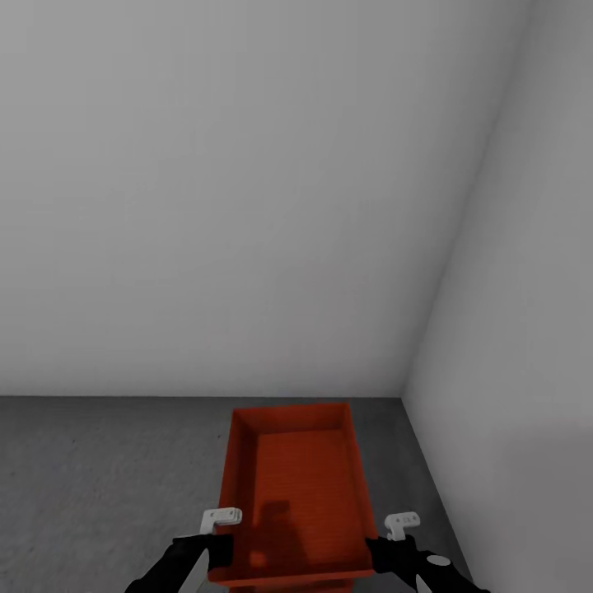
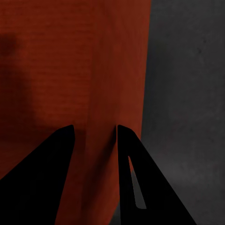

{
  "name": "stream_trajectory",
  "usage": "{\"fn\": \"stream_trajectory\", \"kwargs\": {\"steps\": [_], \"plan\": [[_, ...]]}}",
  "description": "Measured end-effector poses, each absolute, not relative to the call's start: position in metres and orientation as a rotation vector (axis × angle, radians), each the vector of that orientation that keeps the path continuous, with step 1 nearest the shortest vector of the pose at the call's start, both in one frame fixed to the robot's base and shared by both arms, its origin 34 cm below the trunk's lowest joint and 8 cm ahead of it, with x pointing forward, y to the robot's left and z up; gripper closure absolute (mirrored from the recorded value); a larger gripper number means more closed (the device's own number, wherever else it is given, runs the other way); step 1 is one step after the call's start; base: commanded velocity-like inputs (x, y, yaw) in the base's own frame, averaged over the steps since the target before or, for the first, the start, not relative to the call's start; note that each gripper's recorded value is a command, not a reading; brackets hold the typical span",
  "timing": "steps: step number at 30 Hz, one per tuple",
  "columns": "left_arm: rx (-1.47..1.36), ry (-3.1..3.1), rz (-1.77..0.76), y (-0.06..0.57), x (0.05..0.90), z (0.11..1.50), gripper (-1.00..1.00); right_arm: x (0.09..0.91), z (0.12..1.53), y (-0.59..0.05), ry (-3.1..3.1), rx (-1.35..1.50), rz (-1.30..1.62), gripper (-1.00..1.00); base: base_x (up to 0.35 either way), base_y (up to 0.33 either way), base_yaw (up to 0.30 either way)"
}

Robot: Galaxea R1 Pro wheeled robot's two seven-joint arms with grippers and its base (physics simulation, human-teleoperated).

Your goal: Move the two storage containers from the living room to the garage. In the garage, place one container on the floor and stack the other container on top of it (either order is fine).

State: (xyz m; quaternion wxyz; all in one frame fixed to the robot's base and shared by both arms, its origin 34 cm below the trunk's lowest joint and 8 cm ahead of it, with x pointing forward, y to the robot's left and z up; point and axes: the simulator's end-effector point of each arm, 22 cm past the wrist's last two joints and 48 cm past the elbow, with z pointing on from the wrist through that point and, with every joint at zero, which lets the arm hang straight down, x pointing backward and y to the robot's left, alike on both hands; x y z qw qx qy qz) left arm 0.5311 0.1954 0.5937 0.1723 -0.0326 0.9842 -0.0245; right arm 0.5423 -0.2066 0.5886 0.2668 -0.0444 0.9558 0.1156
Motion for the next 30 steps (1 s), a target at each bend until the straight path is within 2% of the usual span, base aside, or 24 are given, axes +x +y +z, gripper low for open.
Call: {"fn": "stream_trajectory", "kwargs": {"steps": [24,30], "plan": [[-0.092,2.814,-0.069,0.1962,0.5249,0.5858,1.0,0.5356,0.5803,-0.2059,2.6,-0.116,0.315,1.0,0.0,0.0,0.0],[-0.092,2.814,-0.068,0.1964,0.5251,0.5861,1.0,0.5359,0.5804,-0.2057,2.6,-0.116,0.315,1.0,0.0,0.0,0.188]]}}
